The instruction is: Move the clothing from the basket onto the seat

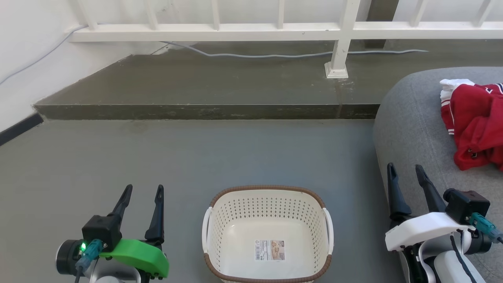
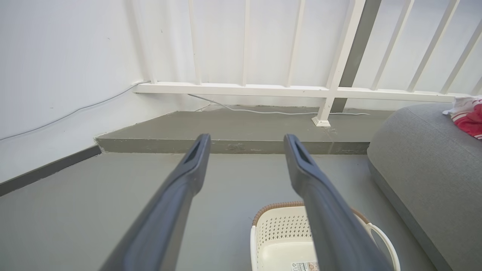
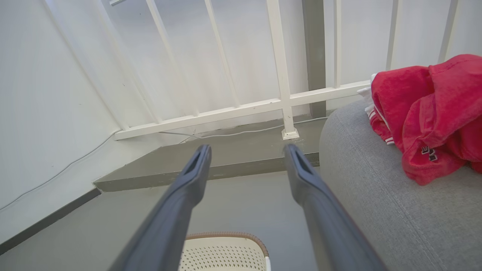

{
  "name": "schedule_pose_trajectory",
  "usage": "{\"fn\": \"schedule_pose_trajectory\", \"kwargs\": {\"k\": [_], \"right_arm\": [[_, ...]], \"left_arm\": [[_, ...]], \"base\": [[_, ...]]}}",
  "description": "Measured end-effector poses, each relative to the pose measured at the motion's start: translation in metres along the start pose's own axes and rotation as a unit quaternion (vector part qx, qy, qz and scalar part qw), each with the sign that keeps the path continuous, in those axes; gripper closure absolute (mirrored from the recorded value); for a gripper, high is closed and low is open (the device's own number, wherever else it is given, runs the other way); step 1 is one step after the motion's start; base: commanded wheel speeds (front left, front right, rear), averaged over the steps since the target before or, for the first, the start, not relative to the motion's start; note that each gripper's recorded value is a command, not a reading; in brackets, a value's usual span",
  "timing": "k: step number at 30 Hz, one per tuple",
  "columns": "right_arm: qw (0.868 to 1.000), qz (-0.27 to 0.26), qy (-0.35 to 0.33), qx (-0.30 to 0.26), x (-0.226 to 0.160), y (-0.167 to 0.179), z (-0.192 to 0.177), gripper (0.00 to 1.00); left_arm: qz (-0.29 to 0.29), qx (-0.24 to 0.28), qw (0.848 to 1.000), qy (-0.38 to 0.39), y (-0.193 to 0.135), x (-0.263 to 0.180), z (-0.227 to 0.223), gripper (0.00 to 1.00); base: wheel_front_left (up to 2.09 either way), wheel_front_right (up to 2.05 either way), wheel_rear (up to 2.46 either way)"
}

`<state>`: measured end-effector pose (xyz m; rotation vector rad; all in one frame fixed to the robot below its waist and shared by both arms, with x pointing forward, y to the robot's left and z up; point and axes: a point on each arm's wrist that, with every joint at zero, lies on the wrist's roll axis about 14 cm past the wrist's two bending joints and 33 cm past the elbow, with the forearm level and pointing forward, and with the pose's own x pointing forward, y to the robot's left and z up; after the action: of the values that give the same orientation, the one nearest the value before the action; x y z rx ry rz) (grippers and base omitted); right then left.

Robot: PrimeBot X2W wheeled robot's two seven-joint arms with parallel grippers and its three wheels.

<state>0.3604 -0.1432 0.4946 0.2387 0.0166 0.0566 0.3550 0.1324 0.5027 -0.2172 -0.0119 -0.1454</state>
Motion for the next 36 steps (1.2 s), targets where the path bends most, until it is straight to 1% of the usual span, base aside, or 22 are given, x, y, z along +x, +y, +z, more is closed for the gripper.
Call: {"fn": "schedule_pose_trajectory", "kwargs": {"k": [6,18,19,24,30,36], "right_arm": [[1.000,0.002,0.002,0.000,-0.002,0.002,0.001,0.00],[1.000,0.001,0.000,-0.001,-0.003,0.002,0.005,0.00],[1.000,0.000,0.003,0.000,-0.004,0.001,0.003,1.00],[0.999,-0.011,0.040,0.005,-0.015,-0.002,-0.021,1.00],[0.998,-0.014,0.044,0.037,-0.016,-0.002,-0.023,1.00],[0.995,-0.023,0.049,0.083,-0.017,-0.006,-0.024,1.00]], "left_arm": [[0.006,0.003,1.000,-0.003,0.004,0.000,0.001,0.00],[0.005,-0.001,1.000,-0.003,0.000,0.000,0.002,0.00],[0.005,-0.002,1.000,-0.001,0.000,0.000,0.001,1.00],[0.011,-0.012,0.999,0.031,-0.002,-0.008,-0.021,1.00],[0.018,-0.044,0.998,0.039,-0.002,-0.009,-0.024,1.00],[0.032,-0.096,0.994,0.046,0.004,-0.008,-0.025,1.00]], "base": [[0.00,0.00,0.00],[0.00,0.00,0.00],[0.00,0.00,0.00],[0.00,0.00,0.00],[0.00,0.00,0.00],[0.00,0.00,0.00]]}}
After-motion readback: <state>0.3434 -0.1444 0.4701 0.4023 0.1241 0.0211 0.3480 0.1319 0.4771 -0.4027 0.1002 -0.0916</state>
